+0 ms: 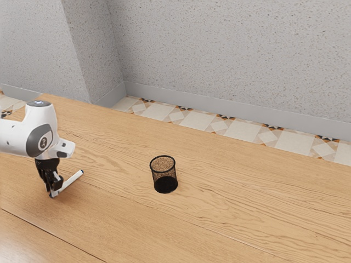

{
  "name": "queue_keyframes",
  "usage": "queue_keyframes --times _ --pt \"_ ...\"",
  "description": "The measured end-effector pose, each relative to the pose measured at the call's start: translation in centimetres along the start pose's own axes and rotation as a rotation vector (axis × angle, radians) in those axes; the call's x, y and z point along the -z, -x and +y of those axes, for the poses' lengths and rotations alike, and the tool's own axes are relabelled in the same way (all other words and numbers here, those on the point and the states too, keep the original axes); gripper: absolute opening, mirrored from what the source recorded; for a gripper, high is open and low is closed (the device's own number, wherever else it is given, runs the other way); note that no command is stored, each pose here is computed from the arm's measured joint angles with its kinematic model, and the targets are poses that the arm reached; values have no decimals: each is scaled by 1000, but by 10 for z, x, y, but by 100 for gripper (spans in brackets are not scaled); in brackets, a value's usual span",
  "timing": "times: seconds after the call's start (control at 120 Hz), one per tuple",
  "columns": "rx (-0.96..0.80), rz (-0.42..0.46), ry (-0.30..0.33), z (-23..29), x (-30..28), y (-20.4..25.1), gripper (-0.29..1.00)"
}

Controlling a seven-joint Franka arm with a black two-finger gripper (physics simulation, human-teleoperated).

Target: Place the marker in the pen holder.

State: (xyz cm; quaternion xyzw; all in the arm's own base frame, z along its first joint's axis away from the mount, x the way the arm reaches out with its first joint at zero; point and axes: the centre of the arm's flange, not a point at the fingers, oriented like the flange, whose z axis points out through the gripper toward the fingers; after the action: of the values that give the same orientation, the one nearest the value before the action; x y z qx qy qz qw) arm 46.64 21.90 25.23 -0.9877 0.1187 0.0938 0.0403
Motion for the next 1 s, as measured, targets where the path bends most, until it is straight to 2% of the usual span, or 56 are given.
queue_keyframes --times 0.383,0.65,0.867,1.0 --pt "19 44 4 -2 -4 -5 15" --pt "32 51 6 -3 -9 -7 -3" --pt "50 59 6 -2 -7 -8 -5" --pt "47 114 -6 4 24 -12 -8"
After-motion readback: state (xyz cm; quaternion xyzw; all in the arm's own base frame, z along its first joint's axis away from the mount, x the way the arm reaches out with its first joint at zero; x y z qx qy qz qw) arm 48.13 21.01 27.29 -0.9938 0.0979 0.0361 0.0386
